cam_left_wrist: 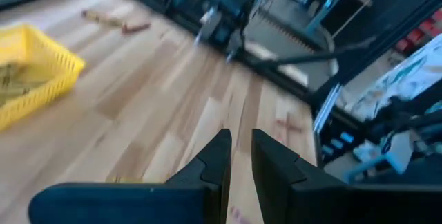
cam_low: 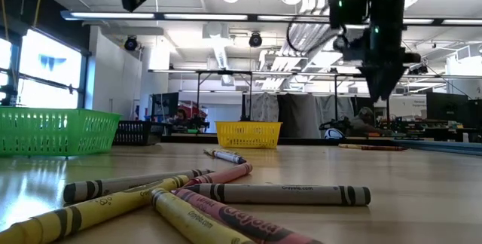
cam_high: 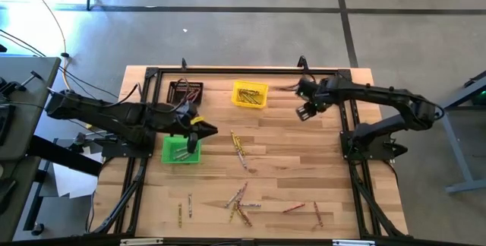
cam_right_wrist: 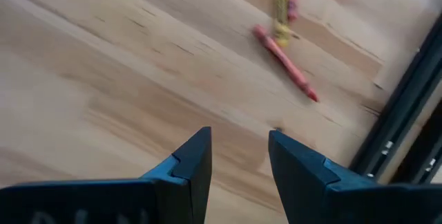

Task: Sort crayons
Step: Put the red crayon into the black bin

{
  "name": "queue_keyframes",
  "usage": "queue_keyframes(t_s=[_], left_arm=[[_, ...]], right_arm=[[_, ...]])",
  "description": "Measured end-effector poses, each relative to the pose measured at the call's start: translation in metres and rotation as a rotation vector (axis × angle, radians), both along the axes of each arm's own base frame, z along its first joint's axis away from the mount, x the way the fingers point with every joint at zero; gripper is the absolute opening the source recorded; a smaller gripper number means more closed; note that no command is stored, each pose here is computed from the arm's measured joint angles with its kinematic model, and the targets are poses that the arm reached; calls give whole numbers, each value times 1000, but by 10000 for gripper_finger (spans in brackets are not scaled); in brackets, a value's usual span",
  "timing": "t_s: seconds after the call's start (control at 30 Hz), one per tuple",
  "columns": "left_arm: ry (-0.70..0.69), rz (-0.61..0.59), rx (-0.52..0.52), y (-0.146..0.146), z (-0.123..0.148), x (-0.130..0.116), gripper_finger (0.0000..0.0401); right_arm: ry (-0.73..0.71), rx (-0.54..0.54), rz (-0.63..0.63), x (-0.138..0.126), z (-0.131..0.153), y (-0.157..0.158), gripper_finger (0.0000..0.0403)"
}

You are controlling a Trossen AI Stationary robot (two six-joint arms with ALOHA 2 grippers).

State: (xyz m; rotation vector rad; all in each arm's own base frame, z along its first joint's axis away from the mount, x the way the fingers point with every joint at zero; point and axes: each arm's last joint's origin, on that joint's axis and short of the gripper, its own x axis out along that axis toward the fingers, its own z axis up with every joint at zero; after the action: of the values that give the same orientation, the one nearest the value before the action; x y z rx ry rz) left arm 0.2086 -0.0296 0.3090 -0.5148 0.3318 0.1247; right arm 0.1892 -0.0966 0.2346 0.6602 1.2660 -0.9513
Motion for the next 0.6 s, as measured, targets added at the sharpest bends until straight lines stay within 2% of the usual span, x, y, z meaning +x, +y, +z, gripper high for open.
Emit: queue_keyframes(t_s=[0.2, 0.33, 0.6], left_arm=[[-87, 67, 3, 8, 7, 5, 47], [-142, 158, 12, 17, 12, 6, 47], [-249, 342, 13, 45, 22, 7, 47]], right_arm=[[-6, 137, 6, -31, -21, -35, 128], [-19, 160, 28, -48, -28, -51, 128], [-34, 188, 118, -52, -42, -70, 128]])
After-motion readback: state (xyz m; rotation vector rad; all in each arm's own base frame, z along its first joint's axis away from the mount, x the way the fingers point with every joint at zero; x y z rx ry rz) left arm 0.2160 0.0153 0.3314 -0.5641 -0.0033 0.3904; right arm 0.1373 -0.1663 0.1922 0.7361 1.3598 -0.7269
